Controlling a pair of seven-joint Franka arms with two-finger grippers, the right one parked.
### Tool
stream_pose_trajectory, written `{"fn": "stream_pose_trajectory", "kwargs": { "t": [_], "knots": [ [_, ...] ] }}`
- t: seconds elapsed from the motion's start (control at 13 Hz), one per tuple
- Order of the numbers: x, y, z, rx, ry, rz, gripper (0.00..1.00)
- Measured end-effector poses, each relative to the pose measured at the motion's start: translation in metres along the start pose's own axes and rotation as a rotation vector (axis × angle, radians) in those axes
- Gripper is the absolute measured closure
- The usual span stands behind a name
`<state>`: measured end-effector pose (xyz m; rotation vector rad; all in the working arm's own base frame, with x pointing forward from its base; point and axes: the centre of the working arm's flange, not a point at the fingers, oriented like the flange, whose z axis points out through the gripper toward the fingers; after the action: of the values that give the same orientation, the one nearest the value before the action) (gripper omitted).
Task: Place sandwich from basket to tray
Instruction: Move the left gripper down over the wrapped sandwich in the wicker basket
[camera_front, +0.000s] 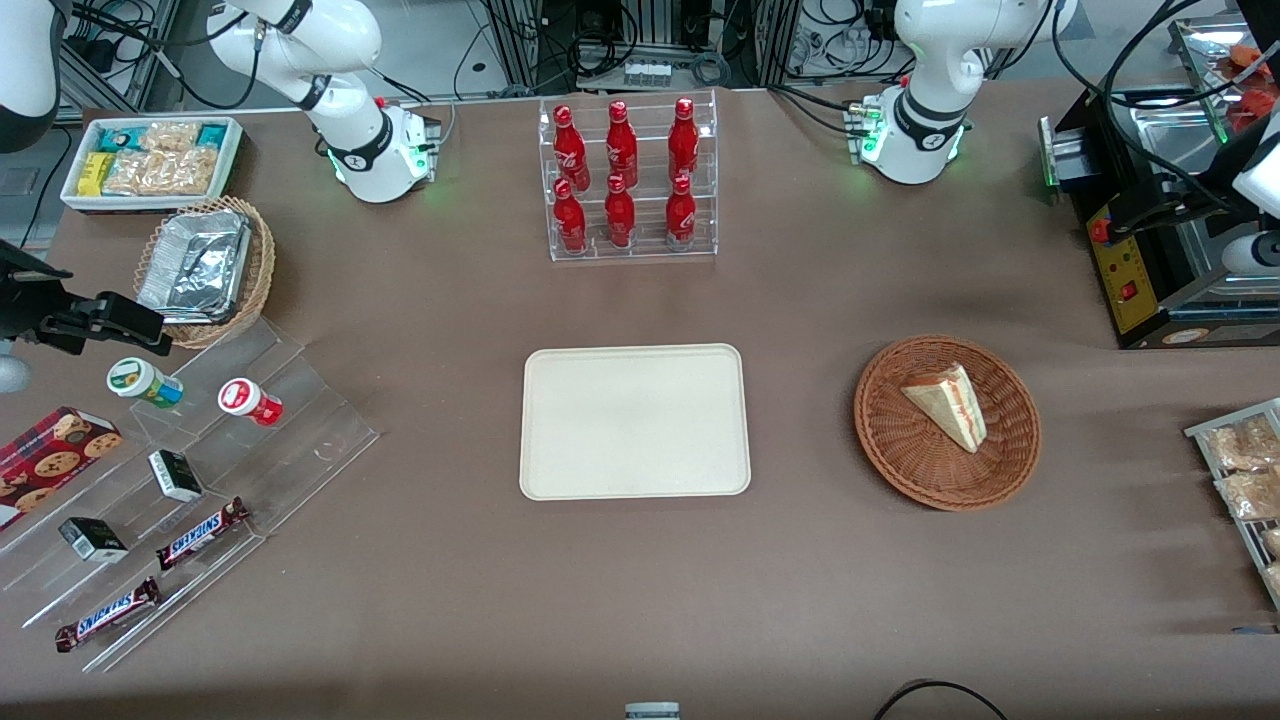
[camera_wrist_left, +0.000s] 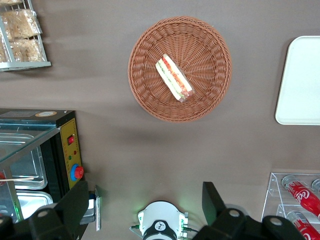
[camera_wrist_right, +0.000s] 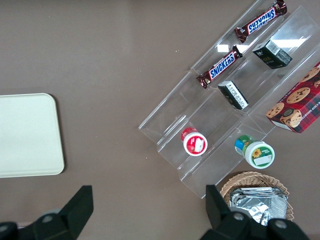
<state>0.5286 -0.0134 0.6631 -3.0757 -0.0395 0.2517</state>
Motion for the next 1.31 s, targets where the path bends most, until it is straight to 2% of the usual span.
{"fn": "stream_pose_trajectory", "kwargs": {
  "t": [0.23, 0.46, 0.62, 0.69, 0.85, 1.31],
  "knots": [
    [0.001, 0.0, 0.0, -0.001, 0.005, 0.0, 0.0],
    [0.004, 0.004, -0.002, -0.024, 0.035, 0.008, 0.0],
    [0.009, 0.006, 0.013, -0.028, 0.018, 0.011, 0.0],
    [0.016, 0.007, 0.027, -0.028, 0.027, 0.012, 0.0],
    [0.027, 0.01, 0.066, -0.029, 0.059, 0.005, 0.0],
    [0.037, 0.016, 0.185, -0.049, 0.177, -0.136, 0.0]
  ]
}}
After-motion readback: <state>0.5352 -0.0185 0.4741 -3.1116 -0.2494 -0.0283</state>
